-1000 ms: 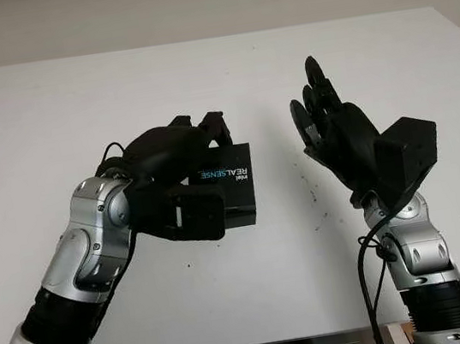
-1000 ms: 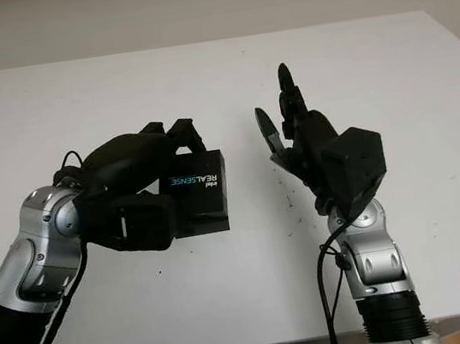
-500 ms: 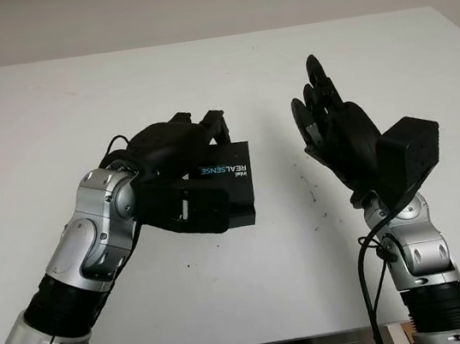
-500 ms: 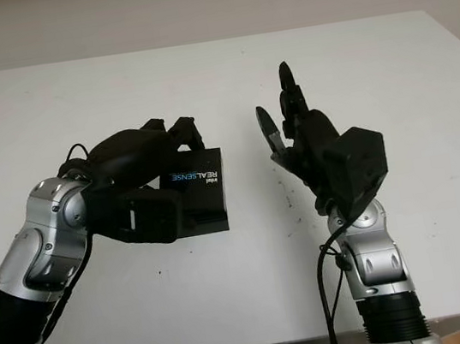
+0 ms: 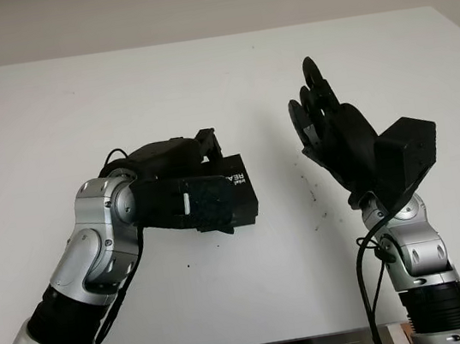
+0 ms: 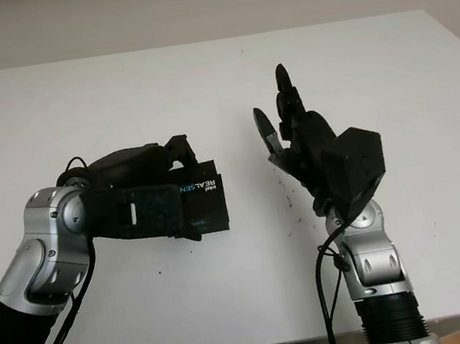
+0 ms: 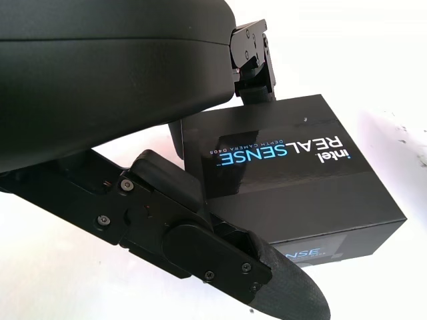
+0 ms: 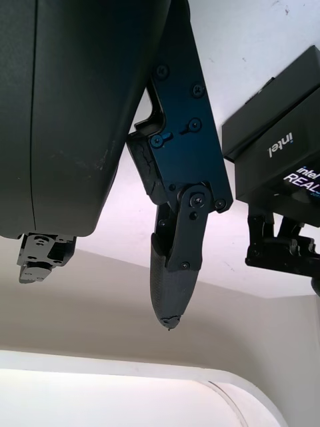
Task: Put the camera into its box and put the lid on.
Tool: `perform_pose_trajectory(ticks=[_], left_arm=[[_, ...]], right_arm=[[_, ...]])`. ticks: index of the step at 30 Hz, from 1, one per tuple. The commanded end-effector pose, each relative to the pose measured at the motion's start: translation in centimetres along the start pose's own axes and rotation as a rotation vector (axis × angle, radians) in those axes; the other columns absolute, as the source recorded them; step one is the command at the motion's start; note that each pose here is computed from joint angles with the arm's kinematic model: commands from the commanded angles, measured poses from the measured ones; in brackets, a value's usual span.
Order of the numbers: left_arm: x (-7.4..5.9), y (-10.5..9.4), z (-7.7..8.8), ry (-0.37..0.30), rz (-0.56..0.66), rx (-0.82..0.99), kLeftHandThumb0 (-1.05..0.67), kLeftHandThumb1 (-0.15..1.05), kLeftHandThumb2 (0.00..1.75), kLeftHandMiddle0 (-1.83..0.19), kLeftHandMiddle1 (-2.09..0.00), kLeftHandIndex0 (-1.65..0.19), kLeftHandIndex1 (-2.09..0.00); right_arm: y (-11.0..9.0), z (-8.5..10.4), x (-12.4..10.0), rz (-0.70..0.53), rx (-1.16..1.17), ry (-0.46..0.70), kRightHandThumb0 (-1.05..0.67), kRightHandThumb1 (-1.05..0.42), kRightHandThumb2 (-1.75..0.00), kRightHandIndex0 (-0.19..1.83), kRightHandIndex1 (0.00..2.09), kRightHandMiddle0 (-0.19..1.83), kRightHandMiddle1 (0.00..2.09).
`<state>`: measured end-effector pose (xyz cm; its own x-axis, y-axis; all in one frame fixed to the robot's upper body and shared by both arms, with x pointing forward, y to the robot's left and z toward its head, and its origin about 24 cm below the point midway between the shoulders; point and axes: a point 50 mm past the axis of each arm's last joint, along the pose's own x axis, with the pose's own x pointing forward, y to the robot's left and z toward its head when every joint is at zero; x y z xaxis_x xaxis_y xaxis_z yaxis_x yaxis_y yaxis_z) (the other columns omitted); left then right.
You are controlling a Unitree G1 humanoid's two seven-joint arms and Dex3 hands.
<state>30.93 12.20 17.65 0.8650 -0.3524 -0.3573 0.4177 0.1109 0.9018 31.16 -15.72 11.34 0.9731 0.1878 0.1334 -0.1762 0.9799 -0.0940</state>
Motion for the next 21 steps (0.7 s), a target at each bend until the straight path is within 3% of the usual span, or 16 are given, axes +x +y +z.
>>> perform_pose_trajectory(ticks=[1,10,13,18,21], left_arm=[[-0.4,0.2,0.3,-0.012,-0.006,-0.001,-0.26,1.05,0.08,-0.33,-2.09,-0.08,-1.99],[-0.7,-0.2,0.4,-0.016,-0.032,-0.021,-0.28,1.05,0.12,-0.28,-2.09,-0.05,-1.97],[-0.3,-0.5,0.2,-0.027,-0.017,-0.008,-0.25,1.05,0.12,-0.27,-2.09,0.02,-2.07],[0.6,-1.3,0.0,-0.068,0.09,0.152,-0.21,1.04,0.08,-0.54,-2.09,-0.01,-1.98],[1.0,-1.9,-0.1,-0.088,0.119,0.238,-0.19,1.05,0.08,-0.59,-2.09,0.0,-1.98]], right_arm=[[0.2,0.5,0.4,0.004,-0.001,-0.021,-0.79,-1.05,-0.52,-0.19,0.0,-0.19,0.0],[0.3,0.4,0.3,0.006,0.013,-0.017,-0.78,-1.05,-0.51,-0.19,0.0,-0.19,0.0],[0.3,0.4,0.2,0.008,0.013,-0.018,-0.79,-1.05,-0.51,-0.19,0.0,-0.19,0.0],[0.2,0.3,0.1,-0.005,0.013,-0.014,-0.8,-1.05,-0.51,-0.19,0.0,-0.19,0.0],[0.1,0.3,-0.1,-0.011,0.017,-0.015,-0.78,-1.05,-0.51,-0.19,0.0,-0.19,0.0]])
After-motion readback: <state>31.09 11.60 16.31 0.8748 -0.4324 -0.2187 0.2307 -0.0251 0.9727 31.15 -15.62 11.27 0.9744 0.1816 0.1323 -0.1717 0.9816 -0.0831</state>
